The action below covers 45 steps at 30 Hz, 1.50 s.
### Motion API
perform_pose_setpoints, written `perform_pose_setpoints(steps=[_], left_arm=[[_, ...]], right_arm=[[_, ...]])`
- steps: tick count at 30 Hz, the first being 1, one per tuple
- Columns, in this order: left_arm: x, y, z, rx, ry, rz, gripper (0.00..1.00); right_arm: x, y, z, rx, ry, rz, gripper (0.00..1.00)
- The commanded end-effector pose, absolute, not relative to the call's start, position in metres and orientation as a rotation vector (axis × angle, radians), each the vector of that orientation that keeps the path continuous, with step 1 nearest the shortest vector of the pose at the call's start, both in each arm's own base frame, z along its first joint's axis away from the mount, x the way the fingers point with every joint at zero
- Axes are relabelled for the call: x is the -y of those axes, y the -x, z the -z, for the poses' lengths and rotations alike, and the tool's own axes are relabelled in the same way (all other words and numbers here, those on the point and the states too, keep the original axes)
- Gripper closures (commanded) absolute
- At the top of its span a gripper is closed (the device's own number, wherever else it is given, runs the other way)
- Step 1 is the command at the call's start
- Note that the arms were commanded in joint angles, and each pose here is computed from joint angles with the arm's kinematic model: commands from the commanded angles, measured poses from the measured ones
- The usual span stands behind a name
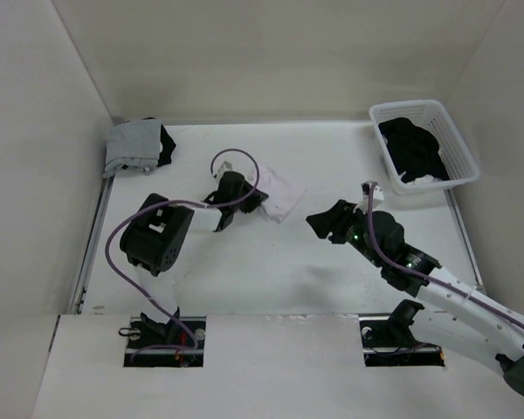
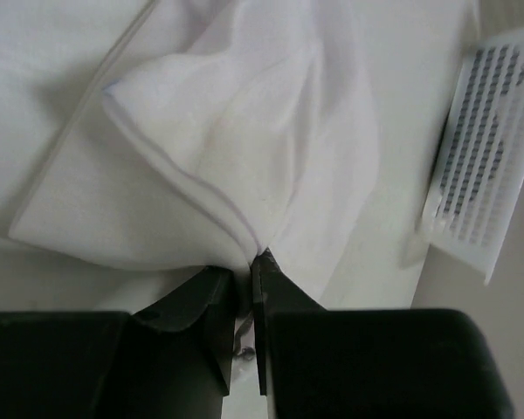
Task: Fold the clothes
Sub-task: Neatly place the folded tank top to the corner
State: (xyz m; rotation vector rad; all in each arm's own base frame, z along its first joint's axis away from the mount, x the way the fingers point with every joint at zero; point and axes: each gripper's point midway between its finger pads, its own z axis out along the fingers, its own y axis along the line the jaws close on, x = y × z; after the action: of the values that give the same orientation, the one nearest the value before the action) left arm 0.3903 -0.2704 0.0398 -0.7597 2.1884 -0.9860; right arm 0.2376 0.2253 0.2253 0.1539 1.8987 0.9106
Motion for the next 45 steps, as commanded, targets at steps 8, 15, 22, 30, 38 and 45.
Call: perform_pose_setpoints(steps=[8, 15, 22, 30, 38, 45], left_arm=[[0.171, -0.584, -0.207, -1.977, 0.475, 0.764, 1.0], [-0.005, -0.602, -0.265, -1.84, 0.587, 0.529, 1.0], [-0.124, -0.566, -0.17, -1.707, 1.024, 0.532, 0.68], [-0.126, -0.513, -0.143, -1.541, 1.286, 0.593, 0.57], [-0.076, -0.437, -0.17, -1.385, 1.331, 0.474, 0.56], [0.046, -0.403, -0.213, -1.519, 1.008, 0.598, 0.55]], right_arm=[[-0.226, -0.25, -0.215, -1.927, -0.159, -0.896, 0.41], [-0.225, -0.255, -0.216, -1.933, -0.13, -0.887, 0.4], [-0.23, -0.251, -0.219, -1.938, -0.084, -0.912, 0.4], [-0.228, -0.249, -0.211, -1.946, -0.088, -0.905, 0.4], [-0.231, -0.251, -0.206, -1.964, -0.085, -0.875, 0.87], [-0.217, -0.292, -0.219, -1.938, -0.16, -0.669, 0.96]])
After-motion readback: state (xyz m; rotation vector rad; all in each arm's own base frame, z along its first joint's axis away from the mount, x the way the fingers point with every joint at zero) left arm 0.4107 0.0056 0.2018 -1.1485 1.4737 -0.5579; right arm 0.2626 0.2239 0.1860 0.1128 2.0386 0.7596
